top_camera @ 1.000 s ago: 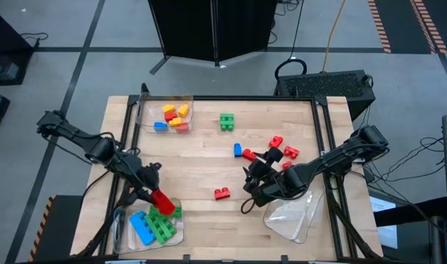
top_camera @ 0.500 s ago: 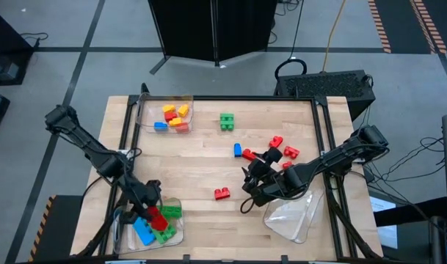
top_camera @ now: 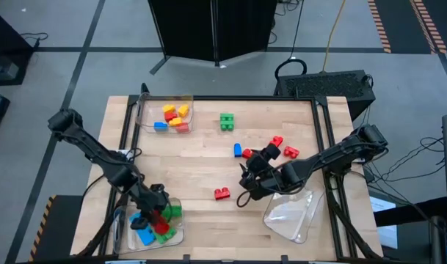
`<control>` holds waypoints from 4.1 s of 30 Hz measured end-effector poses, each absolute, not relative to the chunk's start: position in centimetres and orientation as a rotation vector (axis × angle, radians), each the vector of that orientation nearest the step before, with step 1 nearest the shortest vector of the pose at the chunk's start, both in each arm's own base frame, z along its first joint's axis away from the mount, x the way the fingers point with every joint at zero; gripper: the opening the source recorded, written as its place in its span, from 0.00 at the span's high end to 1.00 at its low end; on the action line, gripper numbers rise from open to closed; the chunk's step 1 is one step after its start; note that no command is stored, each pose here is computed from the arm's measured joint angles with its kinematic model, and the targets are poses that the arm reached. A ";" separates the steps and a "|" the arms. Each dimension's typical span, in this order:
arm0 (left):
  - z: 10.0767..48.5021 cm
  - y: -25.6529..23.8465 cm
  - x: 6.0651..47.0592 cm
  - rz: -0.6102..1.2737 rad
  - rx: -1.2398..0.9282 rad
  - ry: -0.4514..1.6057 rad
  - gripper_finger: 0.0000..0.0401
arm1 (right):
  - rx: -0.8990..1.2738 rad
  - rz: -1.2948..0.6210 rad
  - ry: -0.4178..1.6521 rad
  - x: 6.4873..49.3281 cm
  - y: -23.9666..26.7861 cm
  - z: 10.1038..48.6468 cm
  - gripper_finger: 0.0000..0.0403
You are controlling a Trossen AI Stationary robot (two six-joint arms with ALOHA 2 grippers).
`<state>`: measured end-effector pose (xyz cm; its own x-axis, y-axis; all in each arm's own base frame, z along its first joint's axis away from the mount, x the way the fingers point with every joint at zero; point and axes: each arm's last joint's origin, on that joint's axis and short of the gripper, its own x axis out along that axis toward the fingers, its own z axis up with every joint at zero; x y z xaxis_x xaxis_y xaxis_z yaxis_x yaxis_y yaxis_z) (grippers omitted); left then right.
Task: Sort blocks by size
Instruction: Put the three-stud red game piece into the bottom left transparent bin, then put the two-stud green game piece into the bottom right transparent bin
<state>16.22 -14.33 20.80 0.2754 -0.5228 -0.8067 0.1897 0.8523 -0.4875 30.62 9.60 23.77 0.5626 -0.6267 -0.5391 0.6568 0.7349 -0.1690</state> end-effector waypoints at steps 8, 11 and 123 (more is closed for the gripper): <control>20.8 -14.4 16.0 -0.552 -0.349 1.251 0.38 | 0.072 -0.734 0.627 31.8 7.6 24.0 0.24; 21.1 -14.4 15.6 -0.620 -0.381 1.298 0.37 | 0.028 -0.626 0.704 32.8 5.9 24.1 0.24; 25.8 5.4 20.2 0.563 0.107 0.592 0.38 | 0.170 -0.135 1.323 38.8 -17.8 20.0 0.80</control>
